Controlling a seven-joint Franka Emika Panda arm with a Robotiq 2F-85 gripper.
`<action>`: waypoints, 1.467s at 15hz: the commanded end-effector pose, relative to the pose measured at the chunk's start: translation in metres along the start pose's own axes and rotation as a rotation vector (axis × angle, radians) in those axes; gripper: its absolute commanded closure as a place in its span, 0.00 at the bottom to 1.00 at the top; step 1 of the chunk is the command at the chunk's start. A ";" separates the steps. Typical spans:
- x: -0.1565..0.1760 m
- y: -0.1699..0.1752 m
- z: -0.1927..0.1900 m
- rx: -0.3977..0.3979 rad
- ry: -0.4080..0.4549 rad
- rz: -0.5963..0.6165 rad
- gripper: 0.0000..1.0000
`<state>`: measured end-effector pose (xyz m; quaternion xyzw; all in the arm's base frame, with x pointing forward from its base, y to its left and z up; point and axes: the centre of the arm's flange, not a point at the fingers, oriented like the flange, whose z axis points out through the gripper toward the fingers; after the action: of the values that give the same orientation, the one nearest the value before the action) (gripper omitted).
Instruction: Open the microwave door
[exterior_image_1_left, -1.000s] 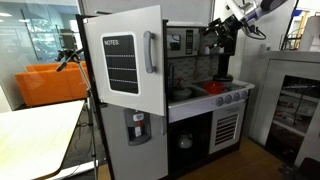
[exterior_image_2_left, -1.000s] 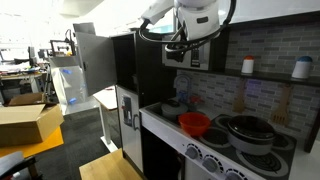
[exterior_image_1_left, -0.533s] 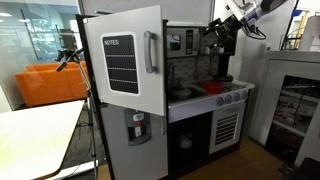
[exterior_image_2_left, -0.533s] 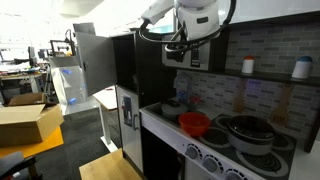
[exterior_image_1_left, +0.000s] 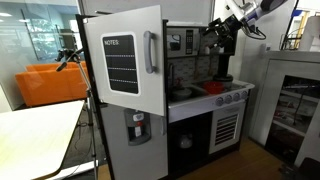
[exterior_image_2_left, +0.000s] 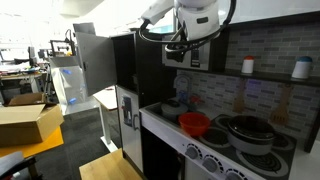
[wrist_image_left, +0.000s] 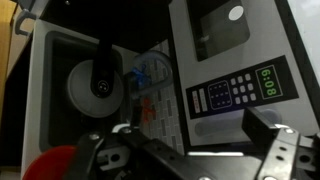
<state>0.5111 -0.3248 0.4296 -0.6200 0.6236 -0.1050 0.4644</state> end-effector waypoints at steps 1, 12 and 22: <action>0.000 0.000 0.000 0.000 0.000 0.000 0.00; 0.016 0.020 -0.008 0.187 0.003 0.142 0.00; 0.046 0.020 0.021 0.345 -0.045 0.254 0.00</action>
<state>0.5099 -0.3405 0.3930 -0.4664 0.6626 -0.1298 0.5714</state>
